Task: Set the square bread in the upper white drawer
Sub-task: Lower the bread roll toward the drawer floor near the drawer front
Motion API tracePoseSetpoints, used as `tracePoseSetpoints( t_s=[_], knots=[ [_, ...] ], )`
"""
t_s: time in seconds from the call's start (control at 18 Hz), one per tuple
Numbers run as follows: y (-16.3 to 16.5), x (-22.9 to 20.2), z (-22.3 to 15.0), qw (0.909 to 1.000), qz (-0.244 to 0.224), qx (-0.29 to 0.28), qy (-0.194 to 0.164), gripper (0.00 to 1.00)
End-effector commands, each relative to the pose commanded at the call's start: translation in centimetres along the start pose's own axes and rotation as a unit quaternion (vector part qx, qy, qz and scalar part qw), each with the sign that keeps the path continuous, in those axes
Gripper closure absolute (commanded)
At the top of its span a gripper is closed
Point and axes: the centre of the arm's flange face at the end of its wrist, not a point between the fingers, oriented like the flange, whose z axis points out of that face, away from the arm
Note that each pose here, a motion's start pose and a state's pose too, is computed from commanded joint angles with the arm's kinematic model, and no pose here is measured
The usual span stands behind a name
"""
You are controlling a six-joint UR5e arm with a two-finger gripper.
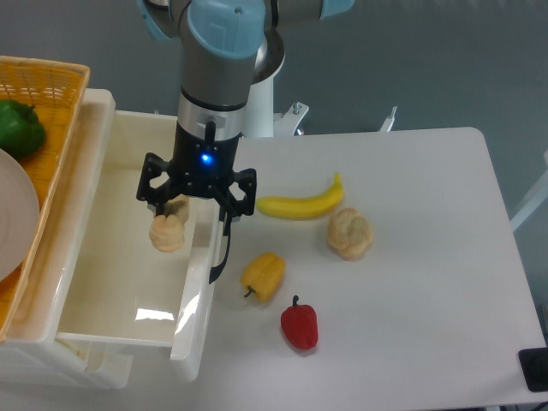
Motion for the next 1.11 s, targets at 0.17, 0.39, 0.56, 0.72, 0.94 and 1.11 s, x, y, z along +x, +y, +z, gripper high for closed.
tracePoseSetpoints(
  t_s=[0.17, 0.39, 0.56, 0.72, 0.94, 1.11],
  knots=[
    [-0.1, -0.4, 0.2, 1.0000, -0.003, -0.001, 0.000, 0.00],
    [-0.1, -0.9, 0.0, 1.0000, -0.007, 0.000, -0.003, 0.00],
    [-0.1, -1.3, -0.1, 0.9999, -0.009, 0.001, -0.006, 0.00],
    [-0.1, -2.1, -0.5, 0.9998, -0.015, 0.004, -0.009, 0.00],
    [0.0, -2.3, -1.0, 0.9998, -0.016, 0.007, -0.011, 0.00],
    [0.1, -1.7, -1.9, 0.9997, -0.015, 0.013, -0.013, 0.00]
  ],
)
